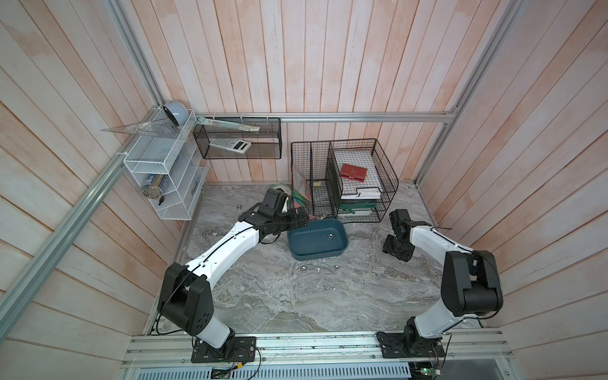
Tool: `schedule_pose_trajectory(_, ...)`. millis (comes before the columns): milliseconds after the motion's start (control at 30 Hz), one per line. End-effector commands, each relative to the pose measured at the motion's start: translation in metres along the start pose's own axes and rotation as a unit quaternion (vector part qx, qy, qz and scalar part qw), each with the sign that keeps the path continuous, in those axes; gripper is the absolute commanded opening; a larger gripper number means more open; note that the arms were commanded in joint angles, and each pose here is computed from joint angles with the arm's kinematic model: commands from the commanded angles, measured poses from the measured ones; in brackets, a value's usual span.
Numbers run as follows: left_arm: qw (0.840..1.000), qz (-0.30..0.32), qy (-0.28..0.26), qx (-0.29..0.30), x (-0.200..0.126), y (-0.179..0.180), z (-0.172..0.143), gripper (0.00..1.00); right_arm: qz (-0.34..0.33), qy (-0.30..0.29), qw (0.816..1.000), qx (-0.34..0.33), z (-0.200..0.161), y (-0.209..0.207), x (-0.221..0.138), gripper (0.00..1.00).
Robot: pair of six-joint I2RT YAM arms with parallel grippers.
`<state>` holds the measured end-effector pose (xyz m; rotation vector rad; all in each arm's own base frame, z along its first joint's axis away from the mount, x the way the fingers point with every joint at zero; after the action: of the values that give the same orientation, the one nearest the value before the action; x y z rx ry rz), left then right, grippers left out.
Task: Put the nuts on the desktop into the storage box
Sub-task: Pick up the nut from the center of the board.
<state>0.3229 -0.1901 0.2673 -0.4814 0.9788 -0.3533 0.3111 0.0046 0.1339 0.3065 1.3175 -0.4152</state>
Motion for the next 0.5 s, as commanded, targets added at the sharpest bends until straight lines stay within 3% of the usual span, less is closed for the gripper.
schedule_pose_trajectory(0, 1.0, 0.004, -0.01, 0.01, -0.003, -0.005, 0.004, 1.0, 0.026, 0.024, 0.999, -0.004, 0.009, 0.003, 0.007, 0.48)
schedule_pose_trajectory(467, 1.0, 0.016, -0.016, 0.005, -0.006, -0.002, 0.002, 1.0, 0.03, 0.045, 0.999, 0.01, 0.022, 0.0, 0.03, 0.42)
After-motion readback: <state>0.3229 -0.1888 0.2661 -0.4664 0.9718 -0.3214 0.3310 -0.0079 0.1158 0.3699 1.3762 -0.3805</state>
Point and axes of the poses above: each gripper's point midway between its finger pads, its own x axis out along the fingers, its own y axis along the line the jaws close on, z = x × y, the point moved 10 cm from there along -x, back along the fingers, and after that the axes turned 2 degrees about -x, right-handed, at the moved point
